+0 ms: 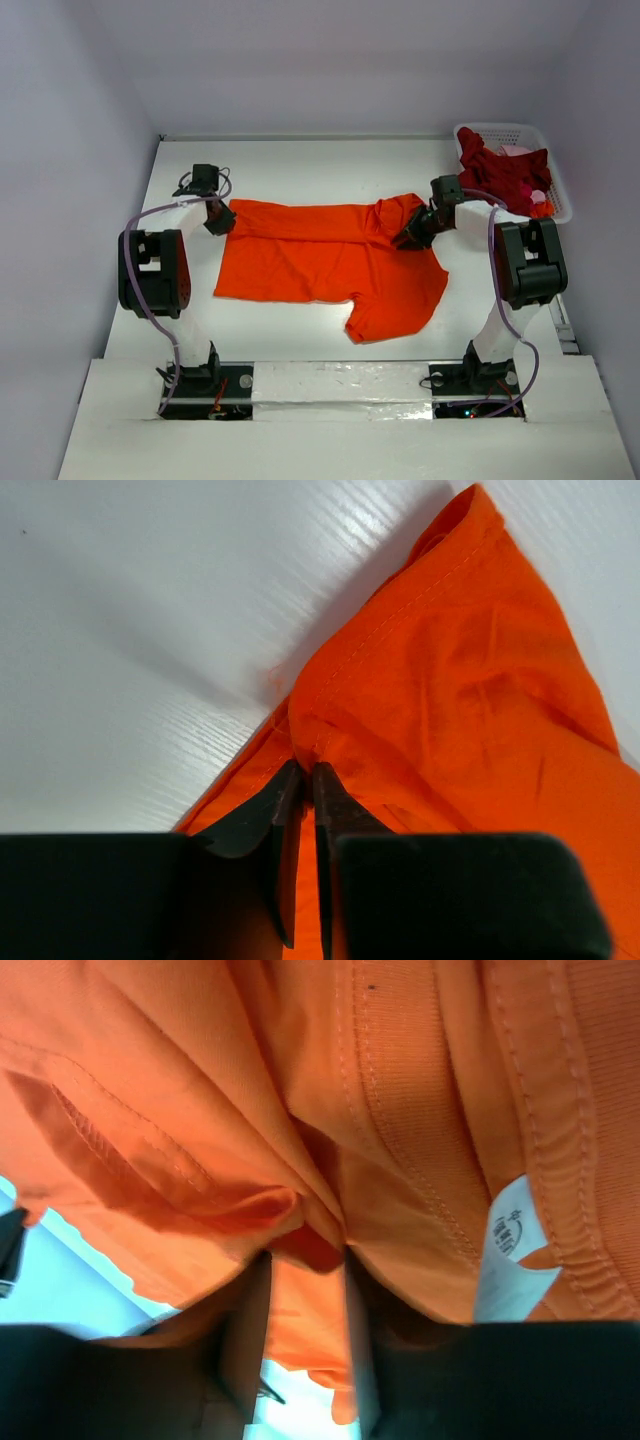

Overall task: Fold and stack the t-shirts
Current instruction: Fold the flattened tshirt in 1/3 of the way

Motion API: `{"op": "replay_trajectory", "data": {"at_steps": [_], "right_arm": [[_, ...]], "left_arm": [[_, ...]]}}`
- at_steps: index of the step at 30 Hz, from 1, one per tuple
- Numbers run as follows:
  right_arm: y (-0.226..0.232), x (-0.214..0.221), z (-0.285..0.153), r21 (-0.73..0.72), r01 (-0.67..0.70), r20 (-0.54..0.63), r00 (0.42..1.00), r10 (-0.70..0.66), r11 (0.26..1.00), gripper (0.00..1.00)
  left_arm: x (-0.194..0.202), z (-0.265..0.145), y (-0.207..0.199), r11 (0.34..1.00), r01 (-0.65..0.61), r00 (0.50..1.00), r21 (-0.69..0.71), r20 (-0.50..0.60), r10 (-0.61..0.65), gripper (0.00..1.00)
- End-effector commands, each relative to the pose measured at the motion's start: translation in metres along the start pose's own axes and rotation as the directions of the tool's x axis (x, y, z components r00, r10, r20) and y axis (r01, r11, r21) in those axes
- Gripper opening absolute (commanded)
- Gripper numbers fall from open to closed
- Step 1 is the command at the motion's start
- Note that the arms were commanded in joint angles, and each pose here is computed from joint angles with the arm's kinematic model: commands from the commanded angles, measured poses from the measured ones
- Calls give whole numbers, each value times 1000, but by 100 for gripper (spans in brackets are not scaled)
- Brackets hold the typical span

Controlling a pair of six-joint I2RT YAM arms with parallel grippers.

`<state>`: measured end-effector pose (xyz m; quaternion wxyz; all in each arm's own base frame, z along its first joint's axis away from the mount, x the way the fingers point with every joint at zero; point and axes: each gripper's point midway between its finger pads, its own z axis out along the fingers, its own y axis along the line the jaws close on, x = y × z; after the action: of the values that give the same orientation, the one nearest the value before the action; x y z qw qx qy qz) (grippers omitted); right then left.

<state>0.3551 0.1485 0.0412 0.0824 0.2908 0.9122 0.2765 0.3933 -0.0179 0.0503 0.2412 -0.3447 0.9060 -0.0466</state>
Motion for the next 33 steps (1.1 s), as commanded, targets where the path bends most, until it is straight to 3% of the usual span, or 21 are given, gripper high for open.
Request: {"op": "replay_trajectory", "data": {"at_steps": [1, 2, 5, 8, 10, 13, 16, 20, 26, 29, 33], "right_arm": [[11, -4, -13, -37, 31, 59, 998, -29, 999, 44], [9, -5, -14, -31, 26, 73, 997, -24, 999, 56], [8, -11, -24, -13, 31, 131, 991, -29, 999, 74], [13, -19, -39, -7, 43, 202, 979, -41, 999, 75], [23, -25, -52, -21, 64, 248, 967, -56, 998, 71], [39, -38, -62, -27, 108, 282, 955, -96, 994, 69], [54, -55, -65, -6, 170, 290, 943, -161, 985, 65], [46, -67, -29, 129, 238, 184, 948, -259, 963, 52], [51, -81, -13, 301, 354, 157, 898, -412, 886, 48], [53, -63, 3, 338, 411, 105, 877, -468, 846, 46], [66, -50, 1, 386, 461, 121, 833, -540, 799, 46]], "left_arm": [[3, -6, 6, 1000, 9, 1000, -21, 9, -9, 9], [5, -6, 8, 1000, 11, 1000, -28, 6, -11, 17], [8, -8, 12, 999, 14, 1000, -33, 5, -14, 38], [7, -16, 12, 999, 17, 1000, -29, 18, -16, 56], [-3, -29, 6, 1000, 25, 998, 0, 56, -25, 61], [-23, -47, -6, 999, 27, 993, 39, 114, -31, 62], [-38, -50, -22, 997, 30, 990, 74, 133, -40, 53], [-54, -49, -46, 989, 50, 987, 137, 144, -70, 43], [-60, -52, -69, 986, 30, 988, 166, 144, -54, 41], [-61, -54, -68, 986, 27, 987, 163, 152, -53, 41], [-59, -53, -64, 988, 21, 988, 151, 150, -44, 41]]}}
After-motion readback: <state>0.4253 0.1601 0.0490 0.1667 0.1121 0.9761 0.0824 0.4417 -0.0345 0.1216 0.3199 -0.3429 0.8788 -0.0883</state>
